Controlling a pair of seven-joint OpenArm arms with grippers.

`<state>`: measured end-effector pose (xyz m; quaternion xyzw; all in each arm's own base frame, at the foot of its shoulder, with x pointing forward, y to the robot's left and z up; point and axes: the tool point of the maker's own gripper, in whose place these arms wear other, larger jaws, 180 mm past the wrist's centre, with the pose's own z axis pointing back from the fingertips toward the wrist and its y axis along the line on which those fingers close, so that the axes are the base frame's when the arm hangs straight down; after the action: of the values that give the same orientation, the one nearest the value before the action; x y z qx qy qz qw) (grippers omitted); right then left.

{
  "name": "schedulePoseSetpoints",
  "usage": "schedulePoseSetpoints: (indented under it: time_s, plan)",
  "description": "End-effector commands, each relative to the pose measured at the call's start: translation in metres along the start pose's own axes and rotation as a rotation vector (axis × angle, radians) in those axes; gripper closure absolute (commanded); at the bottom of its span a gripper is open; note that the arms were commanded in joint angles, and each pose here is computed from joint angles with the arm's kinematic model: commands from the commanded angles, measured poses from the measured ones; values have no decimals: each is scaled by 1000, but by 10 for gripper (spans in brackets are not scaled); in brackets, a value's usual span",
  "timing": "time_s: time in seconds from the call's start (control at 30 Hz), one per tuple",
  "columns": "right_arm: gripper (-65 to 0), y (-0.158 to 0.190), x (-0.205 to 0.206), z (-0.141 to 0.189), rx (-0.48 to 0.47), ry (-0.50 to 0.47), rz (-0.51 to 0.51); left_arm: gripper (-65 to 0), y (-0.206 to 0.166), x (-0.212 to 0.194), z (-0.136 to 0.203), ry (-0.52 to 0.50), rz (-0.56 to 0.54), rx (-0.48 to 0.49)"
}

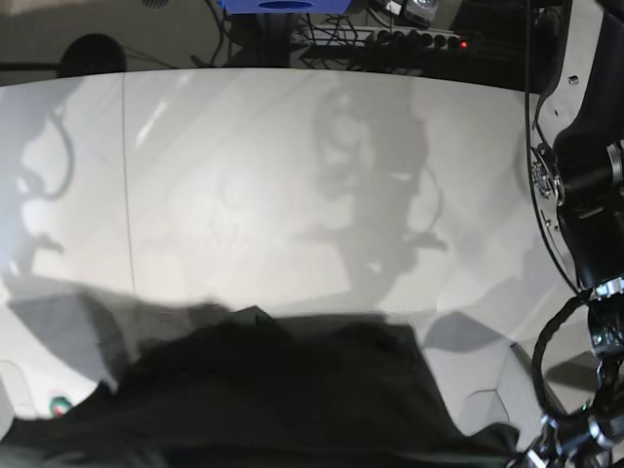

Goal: Layout the t-shirt on the table in an organized manner, then fold the t-shirt properly
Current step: 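Lift the green shirt with both grippers and pull the ends apart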

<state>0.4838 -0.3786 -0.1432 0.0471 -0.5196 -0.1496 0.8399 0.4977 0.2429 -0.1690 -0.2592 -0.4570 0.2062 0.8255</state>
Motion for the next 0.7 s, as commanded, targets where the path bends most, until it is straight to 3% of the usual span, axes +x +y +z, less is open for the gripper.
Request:
schedulePoseSetpoints:
  time_s: [0.0,0.07,0.3,0.53,0.67]
  plan:
    - [0,-8,12,8,-21,-36,12,0,-11,14,5,-38,-17,-20]
    - [0,-10,-7,9,-31,1,37,0,4,-5,2,-3,-12,5]
    - [0,-21,-134,-2,-49,243,48,0,54,-82,12,104,-28,97]
    - [0,-27,-267,12,-53,464,-75,0,128,-182,37,301,-3,253]
    - [0,-35,-304,24,-71,519,-114,0,152,-220,54,373,10,305]
